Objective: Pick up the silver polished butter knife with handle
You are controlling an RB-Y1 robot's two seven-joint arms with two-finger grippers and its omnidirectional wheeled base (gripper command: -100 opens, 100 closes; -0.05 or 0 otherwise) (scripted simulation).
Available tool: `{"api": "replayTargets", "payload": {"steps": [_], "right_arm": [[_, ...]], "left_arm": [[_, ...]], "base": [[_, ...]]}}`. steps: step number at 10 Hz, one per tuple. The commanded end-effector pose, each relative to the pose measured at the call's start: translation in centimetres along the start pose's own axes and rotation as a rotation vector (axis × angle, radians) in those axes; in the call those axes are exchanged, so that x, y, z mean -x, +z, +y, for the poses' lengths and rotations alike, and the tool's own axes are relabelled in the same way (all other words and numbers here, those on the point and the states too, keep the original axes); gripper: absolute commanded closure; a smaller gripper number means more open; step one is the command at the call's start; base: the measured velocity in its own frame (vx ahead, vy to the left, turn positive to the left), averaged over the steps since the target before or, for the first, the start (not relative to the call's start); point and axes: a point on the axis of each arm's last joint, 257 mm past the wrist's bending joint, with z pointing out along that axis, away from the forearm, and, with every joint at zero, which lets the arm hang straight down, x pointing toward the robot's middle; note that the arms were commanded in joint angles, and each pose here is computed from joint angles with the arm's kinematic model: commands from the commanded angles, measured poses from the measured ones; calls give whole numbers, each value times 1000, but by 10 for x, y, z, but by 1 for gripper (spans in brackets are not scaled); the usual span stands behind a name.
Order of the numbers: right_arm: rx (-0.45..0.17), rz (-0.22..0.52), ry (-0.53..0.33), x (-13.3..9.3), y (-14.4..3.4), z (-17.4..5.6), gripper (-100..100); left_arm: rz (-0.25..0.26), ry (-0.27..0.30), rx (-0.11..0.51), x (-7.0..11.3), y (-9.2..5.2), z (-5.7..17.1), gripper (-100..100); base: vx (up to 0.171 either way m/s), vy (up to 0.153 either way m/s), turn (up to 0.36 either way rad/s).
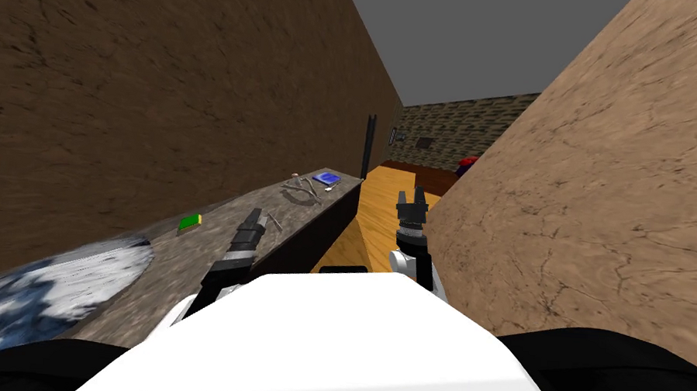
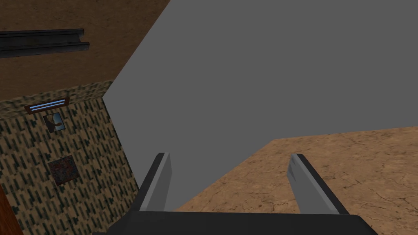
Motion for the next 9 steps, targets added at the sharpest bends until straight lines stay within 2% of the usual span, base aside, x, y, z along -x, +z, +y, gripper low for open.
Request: {"api": "replayTargets", "payload": {"steps": [1, 3, 4, 6, 9], "right_arm": [[0, 0, 0, 0, 0, 0, 0], [0, 0, 0, 0, 0, 0, 0], [0, 0, 0, 0, 0, 0, 0], [0, 0, 0, 0, 0, 0, 0], [0, 0, 0, 0, 0, 0, 0]], "left_arm": [[5, 45, 67, 10, -14, 22, -100], [11, 115, 188, 28, -39, 59, -100], [11, 115, 188, 28, -39, 59, -100], [17, 182, 315, 49, -69, 95, -100], [25, 277, 515, 85, -125, 145, -100]], "base": [[42, -53, -89], [76, -80, -157], [80, -57, -29], [101, -58, -141], [144, -53, -166]]}}
